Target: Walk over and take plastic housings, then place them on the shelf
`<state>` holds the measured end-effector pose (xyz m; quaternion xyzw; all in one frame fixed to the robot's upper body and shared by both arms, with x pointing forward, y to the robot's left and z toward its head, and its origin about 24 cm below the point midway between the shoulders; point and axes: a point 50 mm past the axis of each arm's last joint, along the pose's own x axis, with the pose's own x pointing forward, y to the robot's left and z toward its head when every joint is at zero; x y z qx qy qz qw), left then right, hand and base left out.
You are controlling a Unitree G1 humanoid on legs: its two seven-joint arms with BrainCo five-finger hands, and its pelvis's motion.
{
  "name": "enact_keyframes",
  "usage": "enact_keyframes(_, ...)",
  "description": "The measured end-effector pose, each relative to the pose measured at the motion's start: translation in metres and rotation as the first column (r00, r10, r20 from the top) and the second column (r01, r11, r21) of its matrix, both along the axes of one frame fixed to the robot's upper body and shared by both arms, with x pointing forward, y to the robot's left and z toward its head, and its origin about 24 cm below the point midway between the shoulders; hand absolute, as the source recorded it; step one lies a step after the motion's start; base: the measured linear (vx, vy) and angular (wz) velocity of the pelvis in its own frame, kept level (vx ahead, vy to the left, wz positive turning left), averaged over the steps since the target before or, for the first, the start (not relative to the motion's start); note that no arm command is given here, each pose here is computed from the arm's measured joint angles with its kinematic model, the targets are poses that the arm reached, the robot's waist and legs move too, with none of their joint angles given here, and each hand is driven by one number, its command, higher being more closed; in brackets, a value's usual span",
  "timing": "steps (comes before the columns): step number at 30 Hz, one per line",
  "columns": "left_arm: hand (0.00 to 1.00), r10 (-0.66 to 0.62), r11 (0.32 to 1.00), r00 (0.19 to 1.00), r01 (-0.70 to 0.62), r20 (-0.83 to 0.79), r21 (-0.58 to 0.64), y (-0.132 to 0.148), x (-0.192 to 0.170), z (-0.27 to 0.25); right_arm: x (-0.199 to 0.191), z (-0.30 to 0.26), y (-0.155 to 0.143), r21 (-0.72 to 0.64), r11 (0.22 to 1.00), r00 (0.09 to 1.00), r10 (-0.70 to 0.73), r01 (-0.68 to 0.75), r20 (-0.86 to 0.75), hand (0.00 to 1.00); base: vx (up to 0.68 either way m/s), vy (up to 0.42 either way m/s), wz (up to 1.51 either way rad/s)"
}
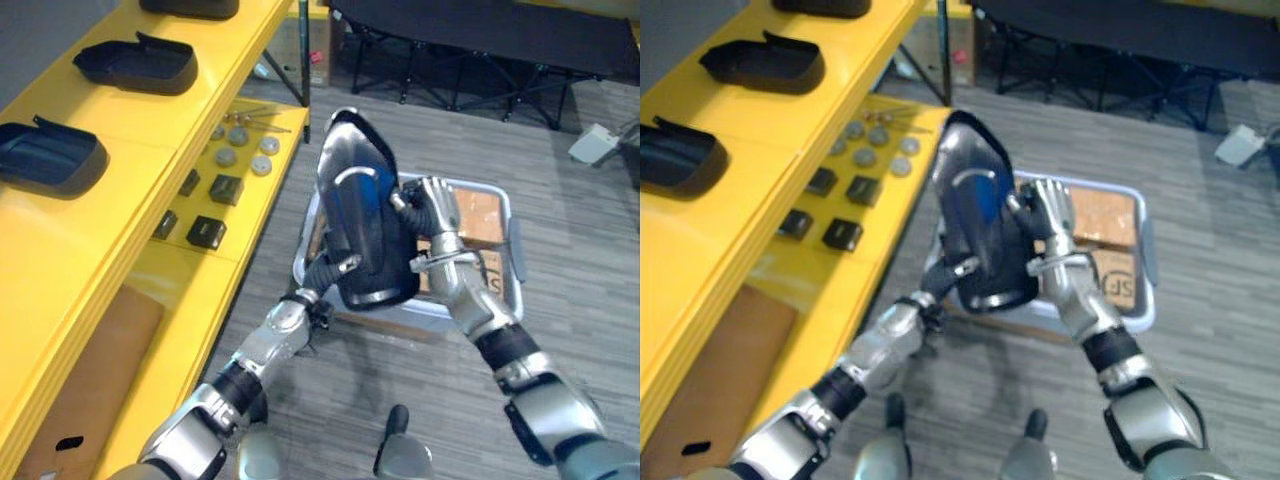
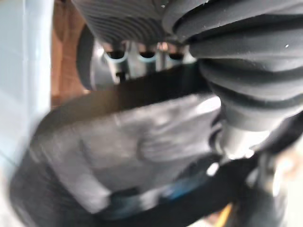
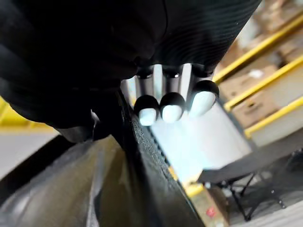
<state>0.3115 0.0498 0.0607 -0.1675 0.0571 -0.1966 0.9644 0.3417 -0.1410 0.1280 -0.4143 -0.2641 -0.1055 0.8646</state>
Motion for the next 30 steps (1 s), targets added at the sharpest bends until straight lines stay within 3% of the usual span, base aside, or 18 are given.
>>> enact_keyframes(2, 1.00, 0.047, 0.995, 0.999, -0.048, -0.013, -0.090, 0.004, -0.004, -0.002, -0.010, -0.011, 0.006, 0.089, 0.996, 1.000, -0.011, 0.012, -0.012, 1.00, 0.00, -0.012, -0.05)
enact_keyframes(6, 1.00, 0.068, 0.993, 0.997, -0.072, -0.042, -0.098, 0.008, -0.013, -0.014, -0.019, -0.026, 0.009, 0.113, 0.993, 0.999, -0.010, 0.016, -0.051, 1.00, 0.00, -0.005, -0.03)
enact_keyframes(7, 1.00, 0.075, 0.992, 0.996, -0.079, -0.044, -0.101, 0.009, -0.014, -0.015, -0.019, -0.027, 0.009, 0.117, 0.993, 0.999, -0.009, 0.016, -0.054, 0.00, 0.00, -0.006, -0.10)
enact_keyframes(14, 1.00, 0.136, 0.984, 0.986, -0.146, -0.099, -0.102, 0.013, -0.025, -0.027, -0.035, -0.048, 0.016, 0.187, 0.982, 0.994, -0.004, 0.024, -0.107, 0.00, 0.02, -0.004, -0.04)
enact_keyframes(20, 1.00, 0.179, 0.960, 0.973, -0.206, -0.147, -0.192, 0.009, -0.038, -0.026, -0.041, -0.042, 0.025, 0.419, 0.908, 0.994, 0.044, 0.003, -0.102, 0.00, 0.00, 0.000, 0.00)
enact_keyframes(23, 1.00, 0.218, 0.950, 0.972, -0.231, -0.087, -0.208, 0.017, -0.044, -0.014, -0.049, -0.032, 0.033, 0.509, 0.859, 0.995, 0.093, -0.058, -0.045, 0.00, 0.00, 0.000, 0.00)
enact_keyframes(28, 1.00, 0.283, 0.954, 0.954, -0.269, 0.103, -0.133, 0.028, -0.054, 0.010, -0.067, -0.018, 0.030, 0.634, 0.751, 0.981, 0.182, -0.185, 0.070, 0.00, 0.00, 0.000, 0.00)
enact_keyframes(30, 1.00, 0.359, 0.932, 0.921, -0.345, 0.150, -0.112, 0.040, -0.057, 0.017, -0.081, -0.019, 0.025, 0.673, 0.696, 0.964, 0.240, -0.251, 0.111, 0.00, -0.01, 0.004, -0.02)
